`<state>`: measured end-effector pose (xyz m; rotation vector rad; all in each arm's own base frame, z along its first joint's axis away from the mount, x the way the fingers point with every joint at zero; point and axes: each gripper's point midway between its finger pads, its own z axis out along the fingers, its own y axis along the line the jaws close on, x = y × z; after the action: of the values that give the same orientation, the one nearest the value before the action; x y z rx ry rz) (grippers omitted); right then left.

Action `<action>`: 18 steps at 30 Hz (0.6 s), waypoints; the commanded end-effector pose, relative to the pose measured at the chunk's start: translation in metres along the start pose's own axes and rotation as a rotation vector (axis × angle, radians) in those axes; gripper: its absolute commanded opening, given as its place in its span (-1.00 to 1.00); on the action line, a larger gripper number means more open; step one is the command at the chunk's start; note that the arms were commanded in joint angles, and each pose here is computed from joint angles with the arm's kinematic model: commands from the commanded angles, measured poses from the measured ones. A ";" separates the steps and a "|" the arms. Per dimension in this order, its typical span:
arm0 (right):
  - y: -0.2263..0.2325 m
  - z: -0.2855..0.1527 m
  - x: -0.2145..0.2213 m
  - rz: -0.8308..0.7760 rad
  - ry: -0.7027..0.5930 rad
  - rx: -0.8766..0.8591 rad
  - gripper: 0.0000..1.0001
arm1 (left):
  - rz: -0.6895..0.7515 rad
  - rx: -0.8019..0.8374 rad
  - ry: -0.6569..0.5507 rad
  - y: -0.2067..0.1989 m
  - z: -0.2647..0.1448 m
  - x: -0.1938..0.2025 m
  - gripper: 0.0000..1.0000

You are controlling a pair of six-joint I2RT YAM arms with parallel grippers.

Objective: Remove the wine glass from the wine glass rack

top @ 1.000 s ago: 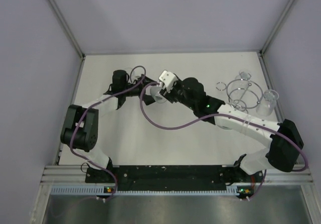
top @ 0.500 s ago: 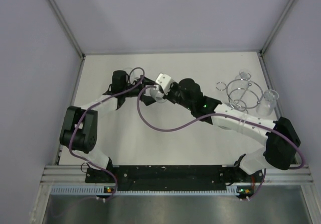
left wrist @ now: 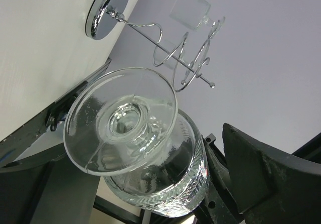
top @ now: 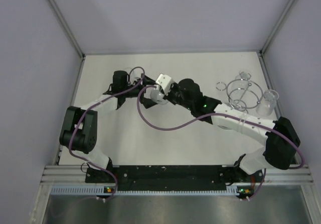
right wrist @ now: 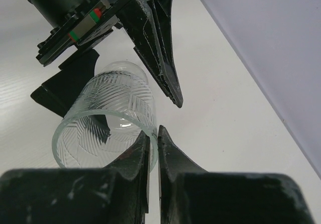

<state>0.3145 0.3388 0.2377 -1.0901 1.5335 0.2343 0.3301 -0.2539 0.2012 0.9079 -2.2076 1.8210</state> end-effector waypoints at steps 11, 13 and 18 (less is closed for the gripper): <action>-0.069 -0.034 -0.022 0.096 -0.006 0.105 -1.00 | 0.261 0.045 -0.124 -0.042 -0.023 -0.013 0.95; -0.064 -0.034 -0.010 0.089 0.056 0.037 -1.00 | 0.360 0.064 -0.148 -0.053 -0.030 -0.016 0.95; -0.036 -0.034 0.015 0.026 0.153 -0.146 -1.00 | 0.883 -0.004 -0.282 -0.084 -0.056 -0.019 0.96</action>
<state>0.3355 0.2757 0.2314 -1.0913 1.7518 0.1912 0.3687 -0.2205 0.2222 0.7387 -2.5974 1.9593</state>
